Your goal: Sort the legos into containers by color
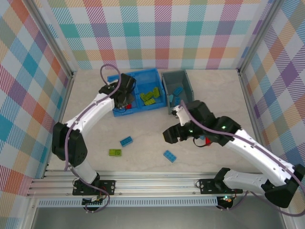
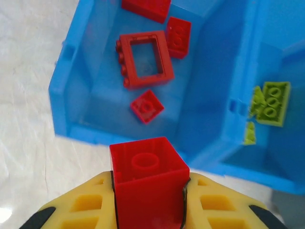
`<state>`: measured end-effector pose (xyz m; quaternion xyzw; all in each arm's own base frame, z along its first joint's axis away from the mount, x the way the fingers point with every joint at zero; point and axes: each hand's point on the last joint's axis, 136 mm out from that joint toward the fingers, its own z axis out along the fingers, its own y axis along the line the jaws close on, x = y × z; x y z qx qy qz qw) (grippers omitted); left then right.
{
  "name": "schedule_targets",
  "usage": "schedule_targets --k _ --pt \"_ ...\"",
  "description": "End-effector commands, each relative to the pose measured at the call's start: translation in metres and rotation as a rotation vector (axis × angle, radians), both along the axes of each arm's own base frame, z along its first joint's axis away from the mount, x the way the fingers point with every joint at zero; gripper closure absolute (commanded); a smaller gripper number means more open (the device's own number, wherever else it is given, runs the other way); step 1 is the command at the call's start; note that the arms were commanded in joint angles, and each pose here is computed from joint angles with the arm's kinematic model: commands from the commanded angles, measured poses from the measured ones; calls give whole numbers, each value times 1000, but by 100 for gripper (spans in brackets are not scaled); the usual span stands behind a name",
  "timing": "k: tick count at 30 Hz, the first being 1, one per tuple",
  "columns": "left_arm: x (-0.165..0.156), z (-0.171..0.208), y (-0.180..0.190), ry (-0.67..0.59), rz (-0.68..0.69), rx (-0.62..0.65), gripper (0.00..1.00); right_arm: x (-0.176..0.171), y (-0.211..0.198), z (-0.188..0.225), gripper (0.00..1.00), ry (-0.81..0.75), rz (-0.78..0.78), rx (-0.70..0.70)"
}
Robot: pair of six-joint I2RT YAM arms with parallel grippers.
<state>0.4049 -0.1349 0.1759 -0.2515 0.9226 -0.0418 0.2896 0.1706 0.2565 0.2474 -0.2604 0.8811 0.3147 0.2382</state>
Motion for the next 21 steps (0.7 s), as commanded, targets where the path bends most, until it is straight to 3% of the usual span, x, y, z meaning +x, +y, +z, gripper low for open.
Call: schedule_targets --k 1,8,17,21 --pt "38 -15 -5 -15 -167 5 73 27 21 12 27 -163 -51 53" --pt "86 -41 -5 -28 -232 -106 71 31 55 4 27 -206 -16 46" --pt "97 -70 -4 26 -221 -139 66 28 55 -1 27 -194 -22 39" --pt "95 -76 1 43 -197 -140 58 26 53 -3 26 -182 -27 40"
